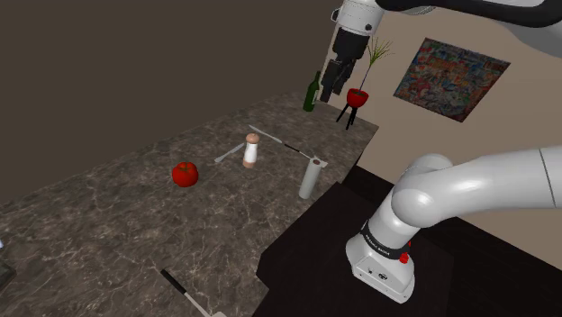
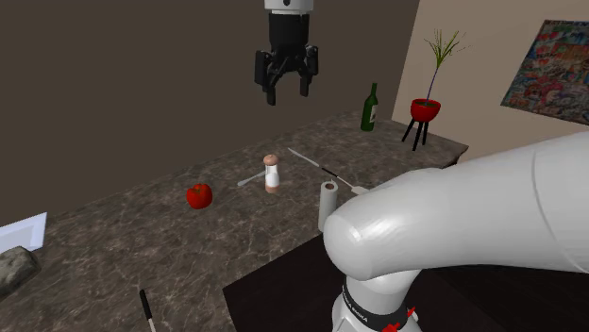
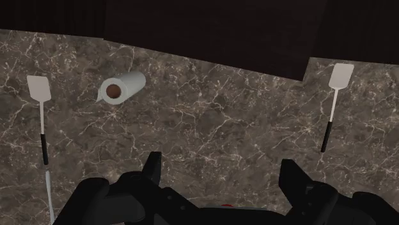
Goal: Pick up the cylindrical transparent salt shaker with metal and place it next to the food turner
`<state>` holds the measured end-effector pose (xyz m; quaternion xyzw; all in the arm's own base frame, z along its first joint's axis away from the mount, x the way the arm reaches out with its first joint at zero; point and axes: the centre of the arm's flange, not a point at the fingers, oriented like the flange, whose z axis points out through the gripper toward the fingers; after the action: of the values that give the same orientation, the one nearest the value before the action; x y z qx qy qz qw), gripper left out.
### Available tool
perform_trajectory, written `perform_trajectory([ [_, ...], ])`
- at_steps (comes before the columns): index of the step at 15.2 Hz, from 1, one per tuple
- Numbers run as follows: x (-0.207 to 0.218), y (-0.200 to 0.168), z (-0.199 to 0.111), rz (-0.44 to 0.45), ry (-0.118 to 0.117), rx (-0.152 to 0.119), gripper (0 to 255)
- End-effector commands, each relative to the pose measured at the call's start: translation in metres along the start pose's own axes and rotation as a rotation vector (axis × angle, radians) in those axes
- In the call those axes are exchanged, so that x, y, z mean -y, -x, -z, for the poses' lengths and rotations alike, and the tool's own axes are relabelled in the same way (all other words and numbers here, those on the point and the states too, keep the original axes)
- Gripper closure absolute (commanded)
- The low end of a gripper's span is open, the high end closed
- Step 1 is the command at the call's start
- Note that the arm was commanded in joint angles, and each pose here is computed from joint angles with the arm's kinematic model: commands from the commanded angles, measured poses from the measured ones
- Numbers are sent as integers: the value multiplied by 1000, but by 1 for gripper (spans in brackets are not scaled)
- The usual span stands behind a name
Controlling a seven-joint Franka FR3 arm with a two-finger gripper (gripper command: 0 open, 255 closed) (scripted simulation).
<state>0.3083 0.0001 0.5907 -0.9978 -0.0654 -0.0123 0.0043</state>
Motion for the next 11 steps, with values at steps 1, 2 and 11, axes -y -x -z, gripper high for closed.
perform_trajectory([
  [1, 0, 0, 0, 0, 0, 0, 0],
  [2, -4, -8, -9, -2, 0, -1, 0],
  [11, -43, -84, -91, -18, 0, -10, 0],
])
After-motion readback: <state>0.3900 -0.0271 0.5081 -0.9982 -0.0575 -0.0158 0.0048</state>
